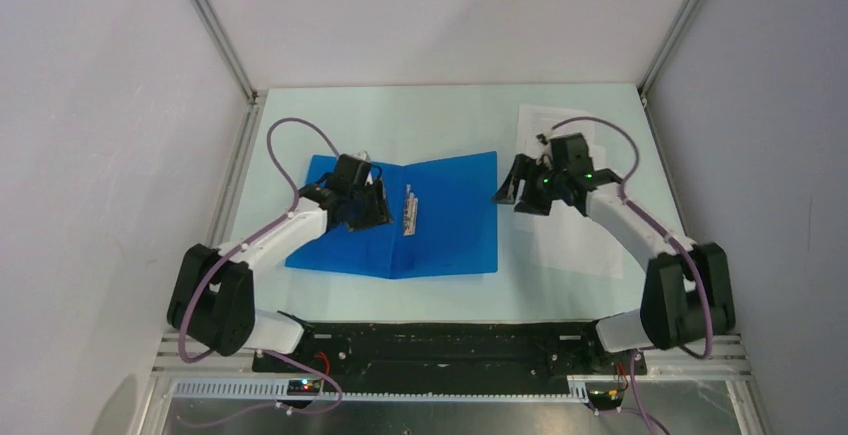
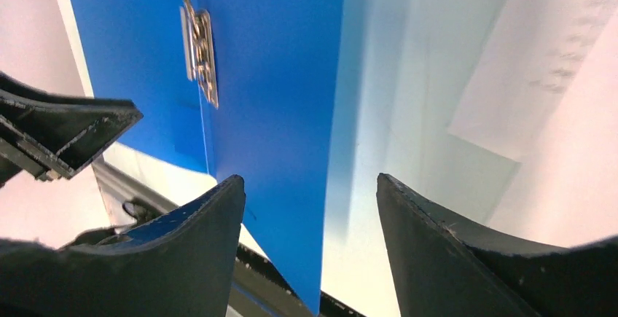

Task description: Put the files into the folder

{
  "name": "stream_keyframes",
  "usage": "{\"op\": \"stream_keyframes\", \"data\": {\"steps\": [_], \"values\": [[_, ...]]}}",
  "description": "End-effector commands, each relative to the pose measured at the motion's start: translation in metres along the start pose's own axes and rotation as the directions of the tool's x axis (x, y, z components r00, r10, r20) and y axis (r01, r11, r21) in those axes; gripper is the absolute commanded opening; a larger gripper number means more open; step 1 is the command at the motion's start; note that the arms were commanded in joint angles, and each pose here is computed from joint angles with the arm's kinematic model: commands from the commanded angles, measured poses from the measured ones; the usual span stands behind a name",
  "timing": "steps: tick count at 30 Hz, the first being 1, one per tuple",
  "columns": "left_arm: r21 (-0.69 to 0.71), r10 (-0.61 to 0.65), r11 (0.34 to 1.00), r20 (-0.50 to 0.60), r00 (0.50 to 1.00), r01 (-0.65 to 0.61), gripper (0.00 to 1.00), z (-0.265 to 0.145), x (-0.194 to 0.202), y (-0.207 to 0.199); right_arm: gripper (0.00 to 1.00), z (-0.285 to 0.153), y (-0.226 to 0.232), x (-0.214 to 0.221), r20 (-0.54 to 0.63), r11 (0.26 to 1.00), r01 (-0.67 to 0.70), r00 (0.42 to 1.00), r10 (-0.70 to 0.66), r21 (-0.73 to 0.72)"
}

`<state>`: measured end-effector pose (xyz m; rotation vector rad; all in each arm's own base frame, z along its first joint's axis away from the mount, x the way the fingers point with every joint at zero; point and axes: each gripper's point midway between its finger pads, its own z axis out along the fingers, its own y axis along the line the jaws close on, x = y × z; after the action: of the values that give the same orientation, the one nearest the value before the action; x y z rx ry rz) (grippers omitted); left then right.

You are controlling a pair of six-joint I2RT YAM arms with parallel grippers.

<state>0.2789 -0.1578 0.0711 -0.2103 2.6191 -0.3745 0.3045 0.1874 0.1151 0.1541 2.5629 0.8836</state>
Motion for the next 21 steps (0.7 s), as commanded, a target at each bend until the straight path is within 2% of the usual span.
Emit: {"op": "stream_keyframes", "data": {"steps": [1, 3, 8, 13, 18, 21], "values": [[0.106, 0.003, 0.994, 0.074, 0.997, -0.011, 0.61, -0.027, -0.028, -0.03, 0.71, -0.047, -0.022, -0.035, 0.16, 0.991, 0.002, 0.987, -0.024, 0.133], [0.123, 0.024, 0.992, 0.079, 0.997, -0.033, 0.61, -0.033, -0.028, -0.038, 0.72, -0.063, -0.048, -0.042, 0.21, 0.976, -0.045, 0.978, -0.001, 0.212], [0.194, 0.079, 0.976, 0.091, 0.993, -0.096, 0.62, -0.048, -0.023, -0.071, 0.73, -0.111, -0.13, -0.049, 0.369, 0.903, -0.286, 0.916, 0.159, 0.321], [0.254, 0.096, 0.96, 0.089, 0.991, -0.116, 0.64, -0.057, -0.024, -0.098, 0.73, -0.146, -0.195, -0.036, 0.541, 0.78, -0.546, 0.774, 0.329, 0.306], [0.253, 0.11, 0.959, 0.095, 0.989, -0.131, 0.67, -0.055, -0.029, -0.102, 0.73, -0.156, -0.238, -0.018, 0.582, 0.665, -0.661, 0.709, 0.399, 0.348], [0.251, 0.109, 0.959, 0.097, 0.989, -0.13, 0.67, -0.054, -0.032, -0.102, 0.73, -0.151, -0.254, -0.019, 0.572, 0.65, -0.663, 0.715, 0.402, 0.371]]}}
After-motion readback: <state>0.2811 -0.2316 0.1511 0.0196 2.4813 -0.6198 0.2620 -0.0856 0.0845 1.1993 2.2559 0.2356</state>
